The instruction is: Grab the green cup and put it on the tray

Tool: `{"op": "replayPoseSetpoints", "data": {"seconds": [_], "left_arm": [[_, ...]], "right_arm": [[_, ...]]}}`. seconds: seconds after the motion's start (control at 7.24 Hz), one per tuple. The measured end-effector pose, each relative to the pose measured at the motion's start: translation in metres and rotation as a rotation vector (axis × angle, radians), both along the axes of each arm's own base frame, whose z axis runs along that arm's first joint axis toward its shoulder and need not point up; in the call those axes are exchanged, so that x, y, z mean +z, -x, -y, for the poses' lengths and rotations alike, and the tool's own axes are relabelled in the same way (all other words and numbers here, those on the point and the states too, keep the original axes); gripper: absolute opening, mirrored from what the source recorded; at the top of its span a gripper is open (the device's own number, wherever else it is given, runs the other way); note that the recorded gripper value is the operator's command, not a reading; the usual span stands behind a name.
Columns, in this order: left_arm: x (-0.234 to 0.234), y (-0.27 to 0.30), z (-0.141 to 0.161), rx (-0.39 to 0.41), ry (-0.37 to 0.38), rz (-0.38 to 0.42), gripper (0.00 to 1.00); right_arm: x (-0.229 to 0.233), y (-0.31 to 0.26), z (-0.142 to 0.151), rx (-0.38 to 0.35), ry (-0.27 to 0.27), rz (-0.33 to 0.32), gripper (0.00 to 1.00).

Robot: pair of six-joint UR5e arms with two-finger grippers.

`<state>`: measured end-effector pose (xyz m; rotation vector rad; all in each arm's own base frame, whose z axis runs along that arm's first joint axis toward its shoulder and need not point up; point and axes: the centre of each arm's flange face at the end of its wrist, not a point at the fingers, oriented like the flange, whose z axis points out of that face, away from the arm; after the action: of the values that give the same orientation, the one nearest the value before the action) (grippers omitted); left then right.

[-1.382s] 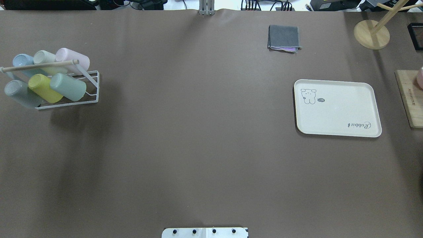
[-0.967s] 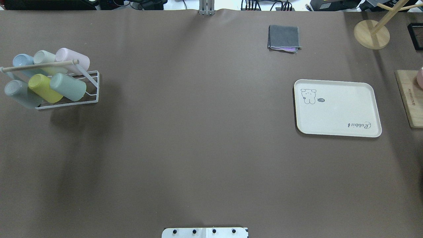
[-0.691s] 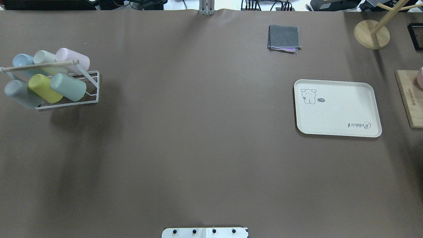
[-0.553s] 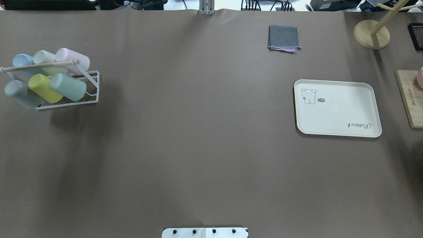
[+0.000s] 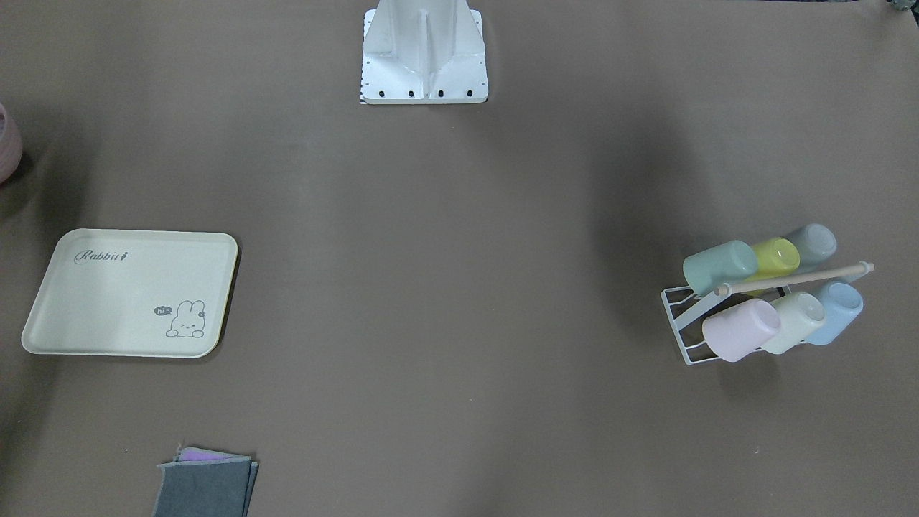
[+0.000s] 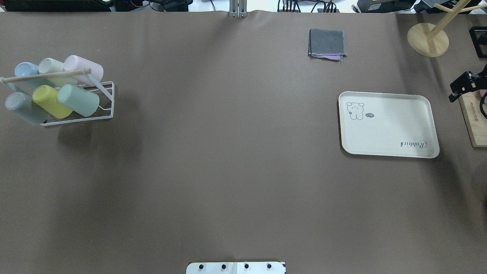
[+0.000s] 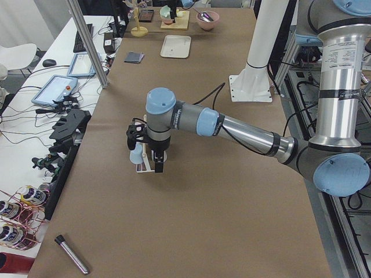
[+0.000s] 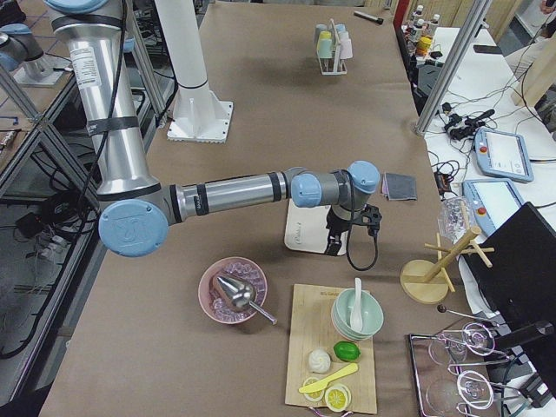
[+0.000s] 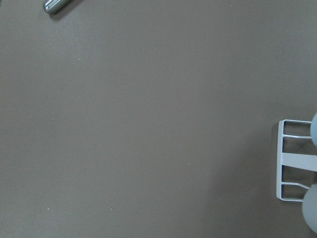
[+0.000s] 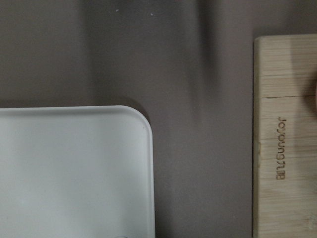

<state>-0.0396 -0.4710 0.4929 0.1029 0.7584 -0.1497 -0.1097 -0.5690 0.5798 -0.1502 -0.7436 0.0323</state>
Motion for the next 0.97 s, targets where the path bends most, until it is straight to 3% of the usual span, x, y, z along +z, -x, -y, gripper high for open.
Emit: {"op": "replayPoseSetpoints", "data": {"seconds": [0.28, 0.55, 0.97], "left_arm": [[-0.051, -0.070, -0.016, 0.155, -0.104, 0.000, 0.98], [-0.109, -0.150, -0.029, 0.324, -0.296, 0.073, 0.98], [-0.144, -0.253, -0.069, 0.689, -0.700, 0.376, 0.98]], "right_arm": [[0.019, 0.032, 0.004, 0.014, -0.004, 0.013, 0.98], [0.029, 0.054, 0.000, 0.020, 0.005, 0.011, 0.94], [0.049, 0.061, -0.009, 0.013, 0.041, -0.004, 0.86]]}}
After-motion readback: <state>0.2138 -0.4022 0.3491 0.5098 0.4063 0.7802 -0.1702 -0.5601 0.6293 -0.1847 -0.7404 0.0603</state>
